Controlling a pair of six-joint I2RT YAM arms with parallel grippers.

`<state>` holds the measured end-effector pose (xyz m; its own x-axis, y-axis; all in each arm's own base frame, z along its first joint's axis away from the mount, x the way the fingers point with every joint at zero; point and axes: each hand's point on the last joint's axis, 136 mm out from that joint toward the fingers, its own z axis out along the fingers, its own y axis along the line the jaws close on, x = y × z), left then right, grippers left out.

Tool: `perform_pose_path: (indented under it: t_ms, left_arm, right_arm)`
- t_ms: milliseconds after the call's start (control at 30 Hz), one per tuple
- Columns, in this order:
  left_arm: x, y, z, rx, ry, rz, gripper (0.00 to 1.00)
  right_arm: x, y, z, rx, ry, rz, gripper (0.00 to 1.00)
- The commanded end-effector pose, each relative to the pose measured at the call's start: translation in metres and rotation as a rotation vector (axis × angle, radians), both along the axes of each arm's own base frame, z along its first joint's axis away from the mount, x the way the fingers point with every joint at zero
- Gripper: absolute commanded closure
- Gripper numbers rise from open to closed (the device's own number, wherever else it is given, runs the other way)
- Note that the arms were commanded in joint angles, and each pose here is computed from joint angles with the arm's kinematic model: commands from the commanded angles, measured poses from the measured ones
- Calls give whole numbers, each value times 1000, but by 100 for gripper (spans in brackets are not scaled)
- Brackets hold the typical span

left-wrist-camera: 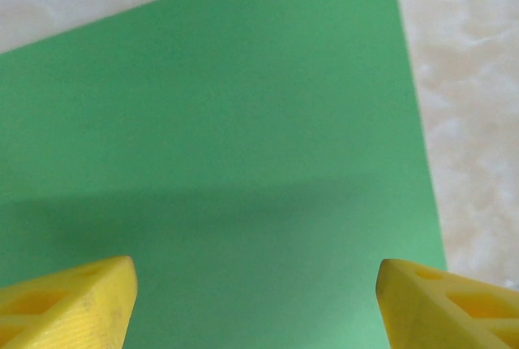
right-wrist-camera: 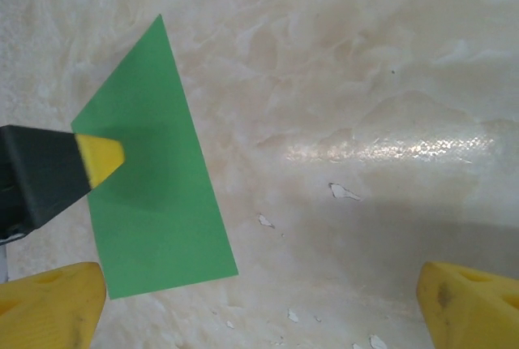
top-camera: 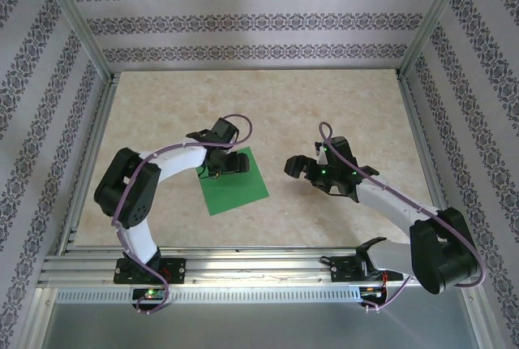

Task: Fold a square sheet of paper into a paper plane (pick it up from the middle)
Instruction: Rotate the square sheet of paper at the center of the table.

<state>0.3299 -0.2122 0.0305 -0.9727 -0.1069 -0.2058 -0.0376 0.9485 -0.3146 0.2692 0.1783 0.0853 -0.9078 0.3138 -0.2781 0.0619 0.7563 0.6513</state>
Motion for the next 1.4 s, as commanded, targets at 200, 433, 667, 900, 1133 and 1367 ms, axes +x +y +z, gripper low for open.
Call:
perform_pose_path:
  t_ms: [200, 433, 667, 900, 1133, 1367]
  left_arm:
    - [12, -23, -10, -47, 29, -75, 22]
    - [-1, -65, -16, -120, 58, -273, 23]
    - [5, -73, 18, -13, -46, -313, 23]
    - [9, -29, 45, 141, -79, -81, 23]
    - [-15, -49, 32, 38, 44, -29, 24]
    - [-33, -55, 13, -9, 117, -13, 23]
  right_arm:
    - [1, 0, -1, -20, -9, 17, 2]
    - [-3, -16, -8, -42, 12, -37, 2]
    - [-3, -30, 0, -33, -13, -89, 2]
    - [-7, -23, 16, 2, -27, -78, 2]
    - [-8, -15, 20, -18, -9, -46, 2]
    - [-10, -16, 19, -22, -1, -53, 2]
